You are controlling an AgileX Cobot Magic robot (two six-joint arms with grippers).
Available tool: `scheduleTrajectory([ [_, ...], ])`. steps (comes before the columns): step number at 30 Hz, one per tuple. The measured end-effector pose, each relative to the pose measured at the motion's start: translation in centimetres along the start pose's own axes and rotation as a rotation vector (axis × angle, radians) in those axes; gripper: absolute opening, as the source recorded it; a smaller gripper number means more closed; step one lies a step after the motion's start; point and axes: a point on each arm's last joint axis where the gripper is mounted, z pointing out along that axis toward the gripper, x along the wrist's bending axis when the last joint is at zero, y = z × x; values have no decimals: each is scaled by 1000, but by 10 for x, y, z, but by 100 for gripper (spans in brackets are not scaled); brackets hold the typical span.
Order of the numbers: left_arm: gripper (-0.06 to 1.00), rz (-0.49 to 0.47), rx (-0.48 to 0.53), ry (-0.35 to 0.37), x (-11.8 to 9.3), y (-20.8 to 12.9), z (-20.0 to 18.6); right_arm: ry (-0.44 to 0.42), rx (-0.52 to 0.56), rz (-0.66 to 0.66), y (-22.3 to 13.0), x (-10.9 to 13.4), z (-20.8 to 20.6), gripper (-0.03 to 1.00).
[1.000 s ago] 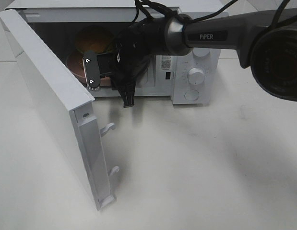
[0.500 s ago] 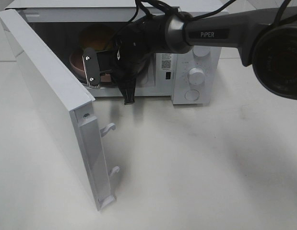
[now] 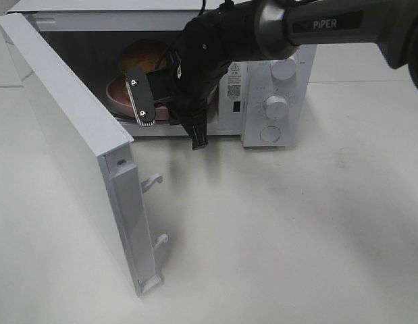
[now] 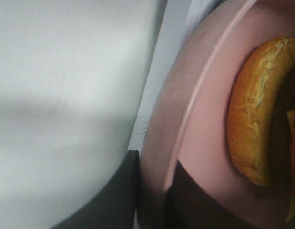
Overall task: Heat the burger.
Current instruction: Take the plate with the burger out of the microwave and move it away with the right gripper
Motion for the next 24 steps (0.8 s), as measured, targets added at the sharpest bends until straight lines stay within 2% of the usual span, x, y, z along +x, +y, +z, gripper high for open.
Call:
scheduleTrajectory([
  [11,99,0,0,0,0,0,0,-1,-13,-51,-4,14,-15,11],
  [24,99,0,0,0,0,0,0,-10,-104,-171,-3,27,-53,11],
])
